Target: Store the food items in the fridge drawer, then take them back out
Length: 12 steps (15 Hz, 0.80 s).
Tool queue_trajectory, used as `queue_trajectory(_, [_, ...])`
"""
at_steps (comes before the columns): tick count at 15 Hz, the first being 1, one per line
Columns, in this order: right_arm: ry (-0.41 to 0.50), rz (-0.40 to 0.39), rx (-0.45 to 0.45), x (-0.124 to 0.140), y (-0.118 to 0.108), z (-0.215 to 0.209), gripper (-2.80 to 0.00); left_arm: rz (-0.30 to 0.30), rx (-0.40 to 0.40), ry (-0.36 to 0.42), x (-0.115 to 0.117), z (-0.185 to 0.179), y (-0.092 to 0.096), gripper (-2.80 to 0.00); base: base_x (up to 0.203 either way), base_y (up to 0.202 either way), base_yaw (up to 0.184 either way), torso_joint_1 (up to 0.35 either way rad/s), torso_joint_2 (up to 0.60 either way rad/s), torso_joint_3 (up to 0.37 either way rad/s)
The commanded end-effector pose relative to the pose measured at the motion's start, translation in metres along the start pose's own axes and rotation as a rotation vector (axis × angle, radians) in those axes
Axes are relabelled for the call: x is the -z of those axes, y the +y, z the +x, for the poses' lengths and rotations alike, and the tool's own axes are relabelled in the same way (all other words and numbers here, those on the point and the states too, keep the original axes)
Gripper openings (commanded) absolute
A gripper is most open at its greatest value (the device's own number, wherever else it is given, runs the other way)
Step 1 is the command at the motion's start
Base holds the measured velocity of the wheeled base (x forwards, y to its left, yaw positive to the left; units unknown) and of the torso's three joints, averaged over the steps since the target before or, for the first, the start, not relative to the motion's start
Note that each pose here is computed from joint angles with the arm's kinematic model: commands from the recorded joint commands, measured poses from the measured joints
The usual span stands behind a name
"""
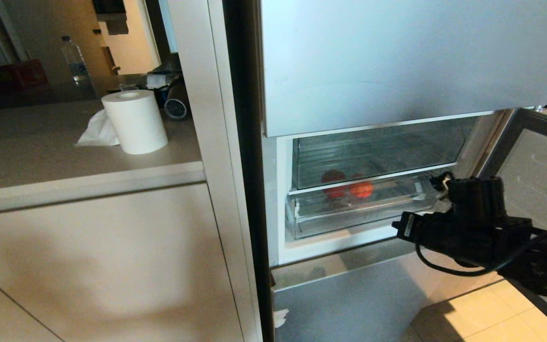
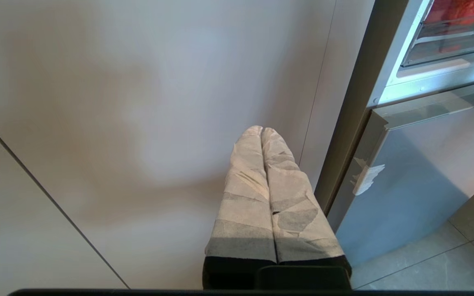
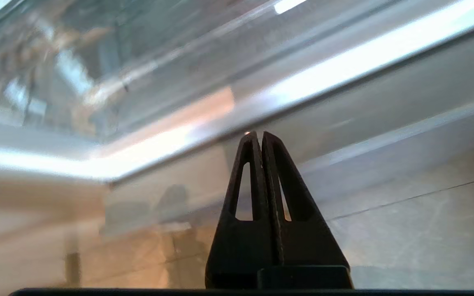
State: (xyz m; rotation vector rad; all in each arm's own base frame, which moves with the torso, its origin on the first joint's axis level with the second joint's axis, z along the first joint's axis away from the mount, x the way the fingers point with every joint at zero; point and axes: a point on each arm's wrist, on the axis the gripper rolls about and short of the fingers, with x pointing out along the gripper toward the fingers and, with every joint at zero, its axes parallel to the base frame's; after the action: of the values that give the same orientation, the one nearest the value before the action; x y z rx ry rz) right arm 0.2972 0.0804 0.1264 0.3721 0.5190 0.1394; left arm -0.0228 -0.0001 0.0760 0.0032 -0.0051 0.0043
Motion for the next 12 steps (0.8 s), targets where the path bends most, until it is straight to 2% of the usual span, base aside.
queue_trajectory(1, [-0.111, -0.057, -0.047, -0.007, 0.003, -0.066, -2.8, 0.0, 0.0, 0.002, 0.0, 0.0, 0.0, -2.8, 0.0, 0.0, 0.0, 0.0, 0.0, 0.0])
queue_trajectory(3, [-0.201, -0.138, -0.075, 0.006, -0.004, -0.127, -2.8, 0.0, 0.0, 0.003, 0.0, 0.0, 0.0, -2.8, 0.0, 0.0, 0.0, 0.0, 0.0, 0.0])
queue_trajectory(6, [-0.345, -0.254, -0.082, 0.053, -0.03, -0.203, -2.8, 0.0, 0.0, 0.001, 0.0, 0.0, 0.0, -2.8, 0.0, 0.0, 0.0, 0.0, 0.0, 0.0])
queue_trajectory(8, [-0.419, -0.305, -0.067, 0.082, -0.045, -0.232, -2.8, 0.0, 0.0, 0.002, 0.0, 0.0, 0.0, -2.8, 0.0, 0.0, 0.0, 0.0, 0.0, 0.0])
queue_trajectory(9, [-0.407, -0.334, -0.052, 0.098, -0.053, -0.24, -2.8, 0.0, 0.0, 0.002, 0.0, 0.0, 0.0, -2.8, 0.0, 0.0, 0.0, 0.0, 0.0, 0.0])
queue_trajectory(10, [-0.354, -0.359, -0.04, 0.114, -0.06, -0.242, -2.8, 0.0, 0.0, 0.004, 0.0, 0.0, 0.0, -2.8, 0.0, 0.0, 0.0, 0.0, 0.0, 0.0])
queue_trajectory(12, [-0.189, -0.395, -0.092, 0.143, -0.07, -0.244, -2.8, 0.0, 0.0, 0.002, 0.0, 0.0, 0.0, -2.8, 0.0, 0.0, 0.0, 0.0, 0.0, 0.0])
